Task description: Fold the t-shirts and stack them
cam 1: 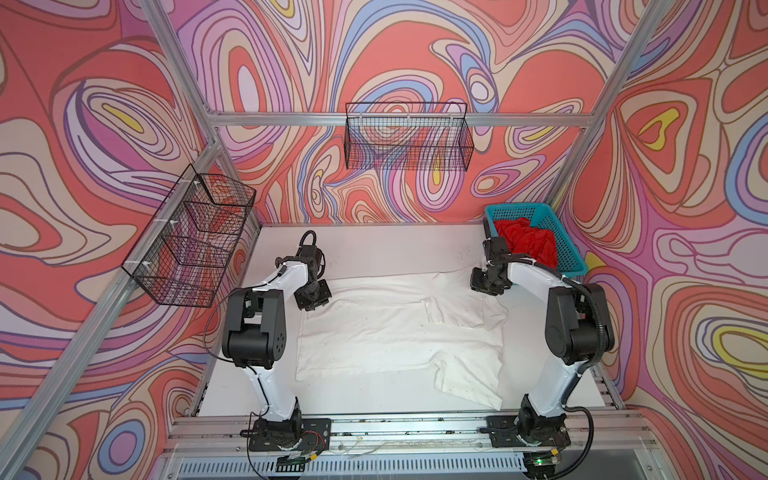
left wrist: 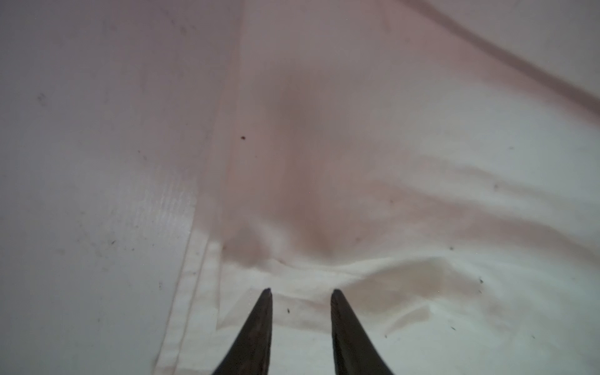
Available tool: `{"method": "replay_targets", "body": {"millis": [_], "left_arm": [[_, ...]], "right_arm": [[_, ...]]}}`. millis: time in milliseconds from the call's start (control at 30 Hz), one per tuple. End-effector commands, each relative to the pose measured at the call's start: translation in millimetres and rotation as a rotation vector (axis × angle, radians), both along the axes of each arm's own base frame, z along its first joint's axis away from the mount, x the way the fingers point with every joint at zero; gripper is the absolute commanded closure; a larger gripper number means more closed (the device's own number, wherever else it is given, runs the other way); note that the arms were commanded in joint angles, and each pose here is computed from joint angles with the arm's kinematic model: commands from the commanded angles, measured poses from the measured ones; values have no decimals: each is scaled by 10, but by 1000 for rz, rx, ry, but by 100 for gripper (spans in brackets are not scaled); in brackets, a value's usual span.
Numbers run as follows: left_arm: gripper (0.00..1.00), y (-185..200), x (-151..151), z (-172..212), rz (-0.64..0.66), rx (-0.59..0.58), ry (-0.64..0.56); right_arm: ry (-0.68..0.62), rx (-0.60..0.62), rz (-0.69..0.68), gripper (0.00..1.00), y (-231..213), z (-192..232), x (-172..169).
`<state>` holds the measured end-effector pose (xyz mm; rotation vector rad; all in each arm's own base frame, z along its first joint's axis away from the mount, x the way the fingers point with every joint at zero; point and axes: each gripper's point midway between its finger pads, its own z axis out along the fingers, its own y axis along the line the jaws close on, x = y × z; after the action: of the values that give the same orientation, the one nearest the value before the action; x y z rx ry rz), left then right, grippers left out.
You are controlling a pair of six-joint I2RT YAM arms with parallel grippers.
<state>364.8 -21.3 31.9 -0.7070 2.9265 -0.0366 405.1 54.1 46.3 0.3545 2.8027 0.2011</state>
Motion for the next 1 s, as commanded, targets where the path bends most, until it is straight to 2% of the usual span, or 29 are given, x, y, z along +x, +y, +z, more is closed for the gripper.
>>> {"method": "replay_targets", "body": {"millis": [0,200,333,533,767,967], "left_arm": [[68,67,20,-89,6,45,26],[71,186,-54,-202,-6,102,102],[73,261,-90,-278,6,108,128],[74,318,15,-367,22,93,143],[75,326,293,-416,24,77,134],[74,296,502,-424,24,54,117]], "right_arm": [[66,40,2,65,120,-216,-253],[138,-56,-7,68,-46,-517,-422],[146,-62,4,68,-43,-596,-367],[148,-49,13,69,5,-667,-185],[148,-57,33,69,33,-764,51],[122,-56,51,67,83,-784,408]]}}
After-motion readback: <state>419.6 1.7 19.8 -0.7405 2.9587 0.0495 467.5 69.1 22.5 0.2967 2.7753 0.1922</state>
